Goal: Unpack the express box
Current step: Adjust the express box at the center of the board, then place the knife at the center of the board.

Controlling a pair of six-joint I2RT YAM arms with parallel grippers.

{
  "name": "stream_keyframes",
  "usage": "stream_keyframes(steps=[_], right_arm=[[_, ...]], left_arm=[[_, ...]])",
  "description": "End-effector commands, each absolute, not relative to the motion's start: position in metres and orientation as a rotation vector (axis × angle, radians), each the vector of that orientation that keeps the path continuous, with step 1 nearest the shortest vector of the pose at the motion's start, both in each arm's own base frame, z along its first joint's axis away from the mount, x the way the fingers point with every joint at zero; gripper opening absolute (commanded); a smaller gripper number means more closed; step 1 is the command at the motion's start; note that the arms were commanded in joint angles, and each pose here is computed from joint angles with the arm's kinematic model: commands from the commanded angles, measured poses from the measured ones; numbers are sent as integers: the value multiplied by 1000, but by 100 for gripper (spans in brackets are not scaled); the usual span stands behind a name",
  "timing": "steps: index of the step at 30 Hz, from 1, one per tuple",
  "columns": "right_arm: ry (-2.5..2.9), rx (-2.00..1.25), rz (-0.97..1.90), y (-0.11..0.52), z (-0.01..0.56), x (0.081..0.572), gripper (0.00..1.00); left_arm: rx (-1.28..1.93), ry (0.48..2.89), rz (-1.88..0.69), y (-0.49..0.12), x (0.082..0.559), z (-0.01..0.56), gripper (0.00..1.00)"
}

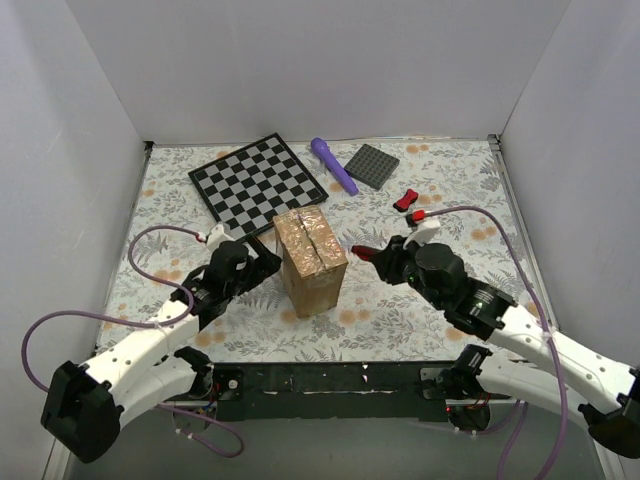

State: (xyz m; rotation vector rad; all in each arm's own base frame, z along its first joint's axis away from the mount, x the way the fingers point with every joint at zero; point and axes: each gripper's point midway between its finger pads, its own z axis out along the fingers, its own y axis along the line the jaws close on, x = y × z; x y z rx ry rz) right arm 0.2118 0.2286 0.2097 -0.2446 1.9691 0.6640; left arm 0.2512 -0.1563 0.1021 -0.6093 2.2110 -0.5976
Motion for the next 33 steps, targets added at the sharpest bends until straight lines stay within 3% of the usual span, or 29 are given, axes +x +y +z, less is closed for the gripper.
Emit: stream_keyframes(steps=[1,5,6,12,17,22,33], right_arm=[[1794,96,518,169,251,232,1],[1560,211,741,159,294,220,1],[1438,236,847,162,321,217,1],[1331,152,1159,195,350,192,1],[1257,227,1381,203,357,180,1],[1231,235,1530,216,360,172,1],[1218,229,1653,230,366,166,1]], left_arm=[[-629,1964,-654,-147,274,183,82],[-626,1791,-791,-148,275,251,84],[-610,1724,-860,-152,275,272,84],[-331,1559,-1357,-212,243,350,83],[-114,1574,-1679,-260,211,365,85],[20,1586,-1805,-307,193,366,87],[54,1591,-1785,-346,186,362,83]])
